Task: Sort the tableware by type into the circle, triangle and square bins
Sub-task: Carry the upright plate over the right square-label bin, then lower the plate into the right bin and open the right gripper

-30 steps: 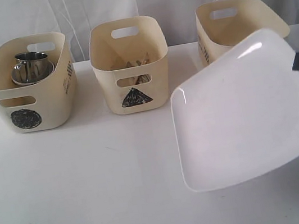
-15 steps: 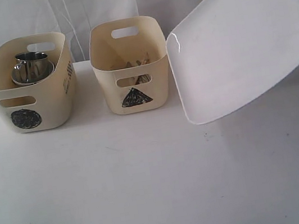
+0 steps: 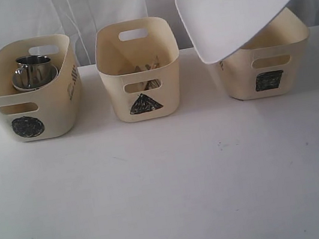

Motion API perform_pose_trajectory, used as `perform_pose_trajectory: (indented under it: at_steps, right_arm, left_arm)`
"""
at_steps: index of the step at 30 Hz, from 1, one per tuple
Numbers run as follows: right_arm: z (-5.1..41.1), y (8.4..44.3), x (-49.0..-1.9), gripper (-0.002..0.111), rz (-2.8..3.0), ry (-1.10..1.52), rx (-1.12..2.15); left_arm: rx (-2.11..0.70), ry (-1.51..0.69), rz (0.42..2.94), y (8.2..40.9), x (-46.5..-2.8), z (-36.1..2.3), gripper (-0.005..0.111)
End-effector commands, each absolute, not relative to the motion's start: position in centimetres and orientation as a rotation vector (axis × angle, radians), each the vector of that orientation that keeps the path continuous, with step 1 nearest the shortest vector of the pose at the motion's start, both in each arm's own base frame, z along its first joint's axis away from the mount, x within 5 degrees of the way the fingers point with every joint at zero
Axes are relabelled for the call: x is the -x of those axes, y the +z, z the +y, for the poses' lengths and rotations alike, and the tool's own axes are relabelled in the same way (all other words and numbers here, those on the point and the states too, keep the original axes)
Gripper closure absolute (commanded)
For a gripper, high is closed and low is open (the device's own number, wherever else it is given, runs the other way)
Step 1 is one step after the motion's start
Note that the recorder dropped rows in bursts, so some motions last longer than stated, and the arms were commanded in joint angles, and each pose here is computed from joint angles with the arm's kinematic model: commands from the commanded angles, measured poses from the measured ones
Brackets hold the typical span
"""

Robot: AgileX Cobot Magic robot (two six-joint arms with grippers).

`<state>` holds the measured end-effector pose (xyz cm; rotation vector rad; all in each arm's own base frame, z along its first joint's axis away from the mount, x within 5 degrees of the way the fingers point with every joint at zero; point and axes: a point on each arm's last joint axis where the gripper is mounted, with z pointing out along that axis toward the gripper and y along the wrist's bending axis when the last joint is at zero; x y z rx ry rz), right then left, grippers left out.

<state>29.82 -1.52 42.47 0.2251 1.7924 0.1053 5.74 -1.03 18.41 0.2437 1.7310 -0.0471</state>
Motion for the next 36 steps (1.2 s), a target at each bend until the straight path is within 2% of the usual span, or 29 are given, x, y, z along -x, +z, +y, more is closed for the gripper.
perform_pose_trajectory:
  at_steps: [1,20,36]
  right_arm:
    - [-2.9,44.3,-31.2,0.108,1.677,0.064,-0.233]
    - [-7.3,44.1,-36.9,0.108,1.647,-0.067,-0.271]
    - [-10.9,40.7,-41.2,0.108,1.67,-0.117,-0.32]
  left_arm:
    - [-0.234,-0.056,1.728,18.4,-5.7,-1.0,0.078]
    - [-0.234,-0.056,1.728,18.4,-5.7,-1.0,0.078]
    - [-0.234,-0.056,1.728,18.4,-5.7,-1.0,0.078]
